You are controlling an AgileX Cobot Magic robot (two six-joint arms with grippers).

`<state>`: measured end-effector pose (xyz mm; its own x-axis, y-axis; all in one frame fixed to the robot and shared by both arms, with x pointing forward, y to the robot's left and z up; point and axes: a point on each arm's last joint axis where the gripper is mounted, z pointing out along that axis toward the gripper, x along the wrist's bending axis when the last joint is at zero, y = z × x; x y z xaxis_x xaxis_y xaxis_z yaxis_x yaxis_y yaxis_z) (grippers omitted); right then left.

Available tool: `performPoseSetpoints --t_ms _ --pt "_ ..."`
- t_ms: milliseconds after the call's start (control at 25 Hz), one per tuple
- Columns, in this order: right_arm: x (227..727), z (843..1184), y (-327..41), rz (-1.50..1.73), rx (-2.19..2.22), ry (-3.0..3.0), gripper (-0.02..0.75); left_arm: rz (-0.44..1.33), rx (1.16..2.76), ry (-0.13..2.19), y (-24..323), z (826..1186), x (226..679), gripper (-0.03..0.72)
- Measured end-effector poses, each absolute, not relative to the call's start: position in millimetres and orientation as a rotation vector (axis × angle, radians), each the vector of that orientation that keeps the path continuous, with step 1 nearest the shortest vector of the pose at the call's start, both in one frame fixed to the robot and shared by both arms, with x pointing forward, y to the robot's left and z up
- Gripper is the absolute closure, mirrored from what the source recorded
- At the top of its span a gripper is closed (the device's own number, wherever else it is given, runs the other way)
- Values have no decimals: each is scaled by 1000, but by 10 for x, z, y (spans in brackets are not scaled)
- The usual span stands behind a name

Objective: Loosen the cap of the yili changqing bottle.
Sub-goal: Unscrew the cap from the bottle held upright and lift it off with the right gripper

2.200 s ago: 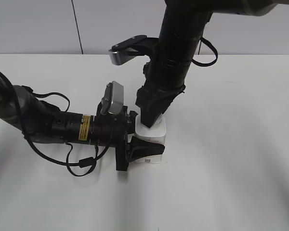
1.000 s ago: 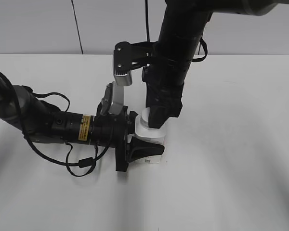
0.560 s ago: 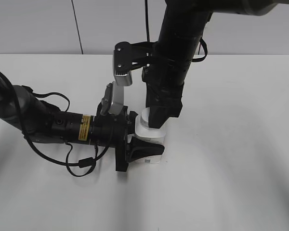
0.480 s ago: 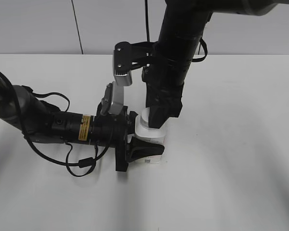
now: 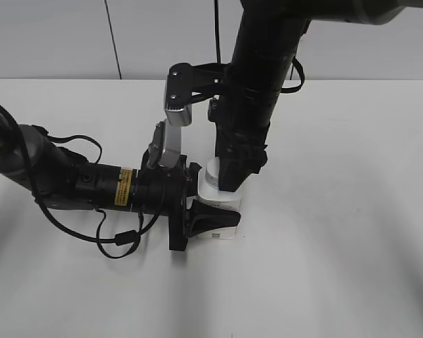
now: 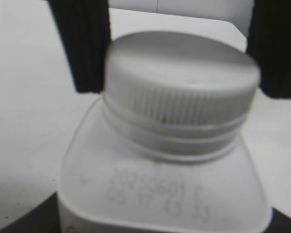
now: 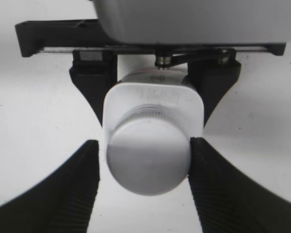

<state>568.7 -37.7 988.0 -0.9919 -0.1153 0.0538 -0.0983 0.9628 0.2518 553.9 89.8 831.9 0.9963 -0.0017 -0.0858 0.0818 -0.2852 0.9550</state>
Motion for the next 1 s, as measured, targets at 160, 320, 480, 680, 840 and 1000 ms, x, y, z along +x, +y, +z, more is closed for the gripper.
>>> performPoseSetpoints --t_ms 160,320,480,680,840,1000 --pt "5669 9967 -389 -402 134 -3057 275 -82 1858 58 898 8320 5539 284" --pt "5642 10109 -407 -433 77 -3077 275 -82 1858 58 898 8320 5539 284" --pt "5656 10199 -410 -437 -176 -3075 275 -82 1858 58 898 8320 5539 284" --pt "5692 10306 -389 -458 -745 -2960 275 -85 1858 62 898 8320 5539 284" --pt "5691 10312 -389 -437 -1157 -2781 275 -86 1858 64 898 8320 5539 284" --pt "5691 10312 -389 -412 -1458 -2602 275 -86 1858 66 898 8319 5540 284"
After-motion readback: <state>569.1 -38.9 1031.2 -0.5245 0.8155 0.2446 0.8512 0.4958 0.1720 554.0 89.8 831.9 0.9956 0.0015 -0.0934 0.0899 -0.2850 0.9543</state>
